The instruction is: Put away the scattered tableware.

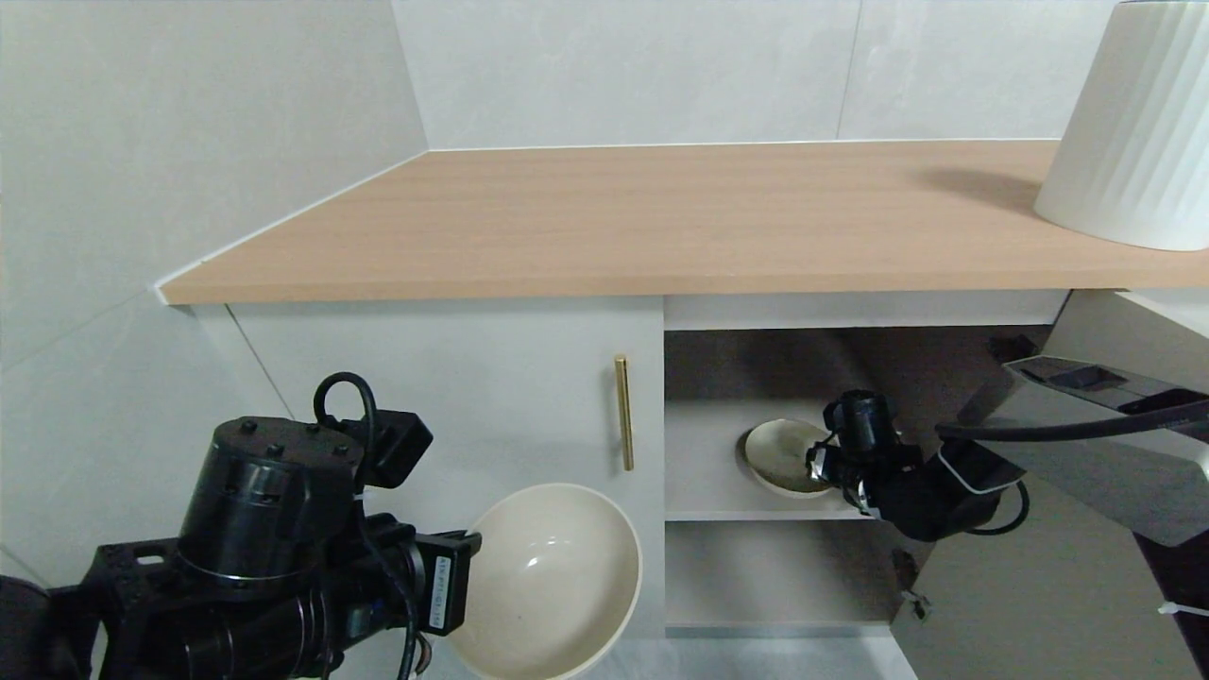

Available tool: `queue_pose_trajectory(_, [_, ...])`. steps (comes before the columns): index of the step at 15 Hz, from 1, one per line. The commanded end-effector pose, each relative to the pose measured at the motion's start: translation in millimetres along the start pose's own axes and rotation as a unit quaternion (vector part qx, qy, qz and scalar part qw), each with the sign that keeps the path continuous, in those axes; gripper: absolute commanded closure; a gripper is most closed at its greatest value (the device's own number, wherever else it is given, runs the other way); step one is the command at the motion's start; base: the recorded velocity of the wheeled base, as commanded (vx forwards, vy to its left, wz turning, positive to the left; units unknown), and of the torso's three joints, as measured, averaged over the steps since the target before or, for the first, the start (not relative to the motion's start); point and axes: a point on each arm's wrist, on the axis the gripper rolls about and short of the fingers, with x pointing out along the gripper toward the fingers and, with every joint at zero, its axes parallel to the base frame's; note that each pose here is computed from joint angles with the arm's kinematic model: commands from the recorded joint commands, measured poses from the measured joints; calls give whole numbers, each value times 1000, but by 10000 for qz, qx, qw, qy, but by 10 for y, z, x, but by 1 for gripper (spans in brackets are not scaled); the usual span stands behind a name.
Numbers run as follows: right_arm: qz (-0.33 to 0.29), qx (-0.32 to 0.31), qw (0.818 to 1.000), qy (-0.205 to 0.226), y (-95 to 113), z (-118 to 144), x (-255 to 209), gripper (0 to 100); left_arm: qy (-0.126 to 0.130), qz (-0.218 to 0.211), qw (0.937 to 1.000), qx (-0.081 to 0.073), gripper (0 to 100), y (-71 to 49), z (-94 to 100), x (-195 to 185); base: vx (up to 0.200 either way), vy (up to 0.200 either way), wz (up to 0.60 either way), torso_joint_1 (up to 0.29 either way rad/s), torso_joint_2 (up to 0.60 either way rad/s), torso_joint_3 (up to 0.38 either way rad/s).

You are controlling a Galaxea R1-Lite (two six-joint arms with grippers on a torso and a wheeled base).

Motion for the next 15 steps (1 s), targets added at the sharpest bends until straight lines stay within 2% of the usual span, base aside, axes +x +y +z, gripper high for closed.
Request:
queue_pose_trajectory(1, [36, 84, 10000, -35, 8, 46, -71, 0, 17, 6, 10000, 0, 100, -1, -4, 11, 0, 0, 0, 0, 0, 0])
queue_pose_trajectory(3, [227, 114, 9997, -37, 45, 119, -321, 0, 48, 8, 10000, 14, 100, -10, 0, 47, 0, 0, 0, 0, 0, 0])
queue_pose_trajectory(6, [1241, -145, 9920, 164, 273, 262, -1144, 0, 3, 50, 10000, 47, 100, -51, 5, 254, 0, 0, 0, 0, 0, 0])
queue_pose_trajectory(8, [2012, -363, 9770, 601, 271, 405, -1702, 0, -67, 237, 9995, 212, 100, -74, 12, 407, 0, 0, 0, 0, 0, 0])
queue_pose_trajectory(10, [2589, -583, 9594, 958, 192, 545, -2161, 0, -319, 417, 9979, 389, 100, -107, 61, 529, 0, 0, 0, 0, 0, 0])
queue_pose_trajectory(11, [2688, -697, 9555, 992, 158, 588, -2304, 0, -380, 401, 9975, 434, 100, -136, 60, 566, 0, 0, 0, 0, 0, 0])
queue_pose_trajectory(13, [2962, -906, 9452, 1037, 111, 652, -2663, 0, -503, 287, 9971, 490, 100, -266, 78, 699, 0, 0, 0, 0, 0, 0])
queue_pose_trajectory(15, [3127, -1075, 9366, 1155, 153, 582, -2797, 0, -511, 296, 9964, 615, 100, -406, 54, 762, 0, 0, 0, 0, 0, 0])
